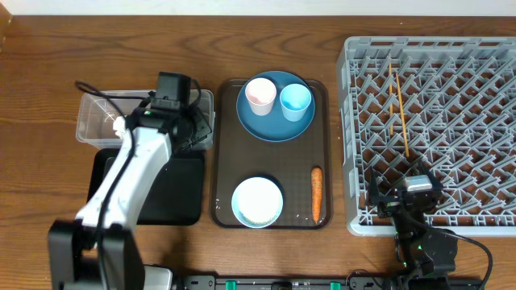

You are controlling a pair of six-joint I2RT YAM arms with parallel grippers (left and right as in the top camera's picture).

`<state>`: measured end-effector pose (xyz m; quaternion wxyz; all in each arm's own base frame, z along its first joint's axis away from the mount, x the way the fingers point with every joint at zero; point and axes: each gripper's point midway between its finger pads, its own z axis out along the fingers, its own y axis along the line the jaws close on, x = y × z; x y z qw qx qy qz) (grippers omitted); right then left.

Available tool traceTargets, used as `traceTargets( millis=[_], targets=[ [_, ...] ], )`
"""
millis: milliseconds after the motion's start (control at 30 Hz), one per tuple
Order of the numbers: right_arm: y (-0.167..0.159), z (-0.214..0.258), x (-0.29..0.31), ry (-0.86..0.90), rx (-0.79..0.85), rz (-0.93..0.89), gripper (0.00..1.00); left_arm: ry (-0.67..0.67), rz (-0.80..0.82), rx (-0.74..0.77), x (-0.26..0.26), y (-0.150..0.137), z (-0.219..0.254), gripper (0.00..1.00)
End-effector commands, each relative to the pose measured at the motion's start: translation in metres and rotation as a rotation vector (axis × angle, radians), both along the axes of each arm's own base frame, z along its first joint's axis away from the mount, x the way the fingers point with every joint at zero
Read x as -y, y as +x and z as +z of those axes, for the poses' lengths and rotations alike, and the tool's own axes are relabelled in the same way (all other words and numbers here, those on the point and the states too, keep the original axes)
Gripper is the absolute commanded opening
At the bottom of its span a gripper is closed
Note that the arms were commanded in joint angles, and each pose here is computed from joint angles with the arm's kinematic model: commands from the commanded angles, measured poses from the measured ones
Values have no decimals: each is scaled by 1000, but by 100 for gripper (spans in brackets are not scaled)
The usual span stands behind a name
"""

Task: Sort waste into correct bins and load items into the dishwasher rack
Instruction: 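Move the left gripper back over the tray toward the rice bowl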

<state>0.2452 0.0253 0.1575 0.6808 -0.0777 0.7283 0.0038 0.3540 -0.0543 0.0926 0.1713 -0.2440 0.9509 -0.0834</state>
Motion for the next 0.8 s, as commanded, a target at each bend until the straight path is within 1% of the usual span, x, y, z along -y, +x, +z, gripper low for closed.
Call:
traceTargets(
  millis=[0,33,67,167,233,300,367,400,433,467,533,633,667,700,733,767],
  targets=[
    [0,0,3,-3,1,-11,99,92,22,-5,-15,10,-12,19],
    [0,0,3,-3,1,-11,99,109,24,5,-18,13,-13,19],
    [0,0,3,-2,1,-11,99,116,12,22,-18,17,-11,15],
    [0,0,3,-3,1,-11,99,112,-6,106,-15,31,10,15],
    [0,0,3,-3,1,-11,99,99,-6,172,-13,38,34,15],
    [0,0,3,-3,1,-11,99,62,-39,261,-5,42,69,15],
    [0,0,3,-3,1,-11,99,17,-58,348,2,41,104,17],
    [0,0,3,-3,1,-11,99,-10,-71,393,6,39,122,23],
    [0,0,3,-3,1,-11,99,-35,-85,427,10,35,136,25],
    [0,0,3,-3,1,-11,99,-72,-106,464,16,28,152,25],
    [0,0,3,-3,1,-12,99,-172,-144,490,30,7,174,25],
    [0,0,3,-3,1,-11,99,-307,-189,411,52,-35,181,26],
    [0,0,3,-3,1,-11,99,-336,-214,347,60,-55,175,32],
    [0,0,3,-3,1,-11,99,-343,-233,285,65,-73,169,43],
    [0,0,3,-3,1,-11,99,-339,-248,231,69,-88,162,48],
    [0,0,3,-3,1,-11,99,-335,-265,180,73,-101,155,51]
  ],
)
